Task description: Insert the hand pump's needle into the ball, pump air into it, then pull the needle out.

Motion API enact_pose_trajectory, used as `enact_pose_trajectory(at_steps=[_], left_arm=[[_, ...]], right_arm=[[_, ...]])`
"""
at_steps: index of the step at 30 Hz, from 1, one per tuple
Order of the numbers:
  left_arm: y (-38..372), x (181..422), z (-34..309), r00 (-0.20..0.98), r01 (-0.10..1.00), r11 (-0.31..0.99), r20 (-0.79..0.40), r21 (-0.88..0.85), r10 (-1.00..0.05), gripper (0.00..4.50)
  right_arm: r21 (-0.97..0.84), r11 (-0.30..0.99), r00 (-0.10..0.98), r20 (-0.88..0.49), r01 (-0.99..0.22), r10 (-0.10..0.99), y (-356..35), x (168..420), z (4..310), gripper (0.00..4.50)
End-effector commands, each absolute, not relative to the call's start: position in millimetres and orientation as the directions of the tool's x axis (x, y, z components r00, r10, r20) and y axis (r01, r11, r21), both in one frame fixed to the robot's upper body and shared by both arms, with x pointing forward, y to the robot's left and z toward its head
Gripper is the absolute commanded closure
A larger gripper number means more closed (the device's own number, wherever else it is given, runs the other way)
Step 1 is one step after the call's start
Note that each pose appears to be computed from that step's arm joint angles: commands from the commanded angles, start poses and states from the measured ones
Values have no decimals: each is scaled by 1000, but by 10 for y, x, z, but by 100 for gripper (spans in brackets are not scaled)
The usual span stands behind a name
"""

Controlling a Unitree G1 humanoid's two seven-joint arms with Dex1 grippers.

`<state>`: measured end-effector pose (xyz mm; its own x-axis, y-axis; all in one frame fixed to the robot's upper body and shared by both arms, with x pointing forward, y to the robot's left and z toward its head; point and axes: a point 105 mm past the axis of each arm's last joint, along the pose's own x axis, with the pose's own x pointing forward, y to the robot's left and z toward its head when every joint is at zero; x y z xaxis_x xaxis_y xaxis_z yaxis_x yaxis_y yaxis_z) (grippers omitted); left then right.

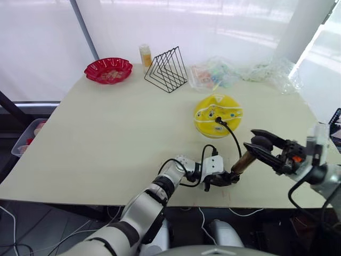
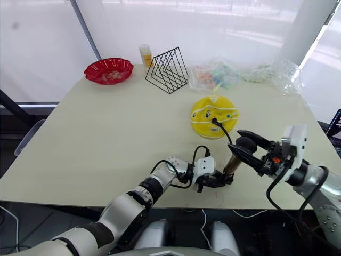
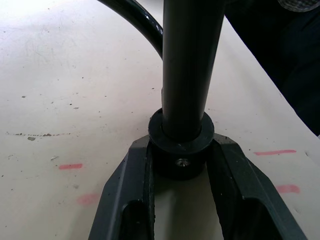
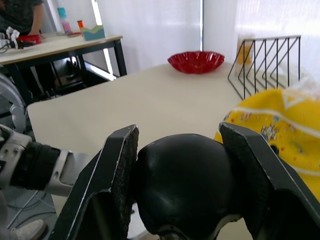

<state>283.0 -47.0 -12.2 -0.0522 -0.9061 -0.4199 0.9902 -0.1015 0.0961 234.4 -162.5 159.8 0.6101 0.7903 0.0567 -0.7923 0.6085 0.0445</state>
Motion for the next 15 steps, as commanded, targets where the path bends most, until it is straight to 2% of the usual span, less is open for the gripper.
enact_pose_trajectory(at_steps=[1,8,12,15], left_arm=[[-389,2709,-331,-88,991,-124,-483,43,-871,348],[-393,2700,-341,-96,993,-118,-482,15,-871,348],[-407,2697,-333,-100,992,-125,-481,22,-871,348],[-408,2695,-332,-102,992,-128,-481,22,-871,348]], right_arm=[[119,669,664,-88,-733,743,-1705,2385,1080,239],[111,680,679,-49,-725,732,-1718,2434,1098,239],[31,674,674,0,-738,738,-1742,2488,1295,239],[-66,658,655,58,-751,753,-1763,2512,1604,240]])
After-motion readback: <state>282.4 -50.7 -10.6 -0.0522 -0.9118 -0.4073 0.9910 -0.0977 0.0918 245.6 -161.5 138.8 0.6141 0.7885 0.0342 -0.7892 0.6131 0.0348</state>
